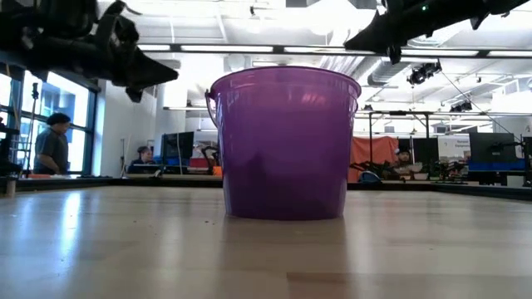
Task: Sort candy
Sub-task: Return to Home Position
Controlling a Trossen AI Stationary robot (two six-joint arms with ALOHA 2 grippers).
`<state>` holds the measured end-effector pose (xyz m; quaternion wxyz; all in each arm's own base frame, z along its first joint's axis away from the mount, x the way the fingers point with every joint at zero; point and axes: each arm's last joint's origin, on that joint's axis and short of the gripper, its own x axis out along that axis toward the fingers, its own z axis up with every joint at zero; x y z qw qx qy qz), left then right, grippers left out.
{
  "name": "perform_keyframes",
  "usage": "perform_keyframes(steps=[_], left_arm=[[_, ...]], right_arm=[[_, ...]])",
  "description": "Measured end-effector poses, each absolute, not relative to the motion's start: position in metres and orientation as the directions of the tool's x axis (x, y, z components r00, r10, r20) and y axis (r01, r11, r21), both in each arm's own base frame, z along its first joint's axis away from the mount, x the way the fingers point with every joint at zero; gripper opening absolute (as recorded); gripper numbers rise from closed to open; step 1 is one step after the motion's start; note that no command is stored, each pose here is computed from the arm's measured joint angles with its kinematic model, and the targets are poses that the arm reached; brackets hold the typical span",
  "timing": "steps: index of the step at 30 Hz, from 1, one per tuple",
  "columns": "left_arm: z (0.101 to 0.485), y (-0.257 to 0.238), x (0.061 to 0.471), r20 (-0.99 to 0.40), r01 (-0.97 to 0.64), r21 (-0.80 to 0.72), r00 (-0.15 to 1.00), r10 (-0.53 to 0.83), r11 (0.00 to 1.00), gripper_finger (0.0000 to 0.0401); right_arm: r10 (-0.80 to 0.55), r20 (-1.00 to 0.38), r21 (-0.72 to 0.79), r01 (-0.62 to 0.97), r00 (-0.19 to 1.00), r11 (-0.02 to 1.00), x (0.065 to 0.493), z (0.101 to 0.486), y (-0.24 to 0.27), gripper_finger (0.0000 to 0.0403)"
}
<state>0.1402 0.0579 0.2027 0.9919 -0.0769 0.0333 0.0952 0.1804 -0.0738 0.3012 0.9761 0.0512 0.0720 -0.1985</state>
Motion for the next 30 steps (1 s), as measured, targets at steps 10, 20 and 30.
perform_keyframes(steps=[10, 20, 30], left_arm=[[0.194, 0.044, 0.112, -0.047, -0.185, -0.133, 0.983, 0.18, 0.974, 0.0], [0.184, 0.035, 0.09, -0.035, -0.215, -0.135, 0.977, 0.212, 0.967, 0.0], [0.176, 0.033, 0.084, -0.107, -0.234, -0.142, 0.97, 0.22, 0.962, 0.0]], right_arm=[[-0.402, -0.147, 0.048, 0.413, 0.904, 0.91, 0.169, 0.308, -0.059, 0.0], [-0.345, -0.116, -0.038, 0.343, 0.932, 0.939, 0.17, 0.311, -0.048, 0.0], [-0.32, 0.027, 0.026, 0.319, 0.947, 0.947, 0.142, 0.247, -0.039, 0.0]])
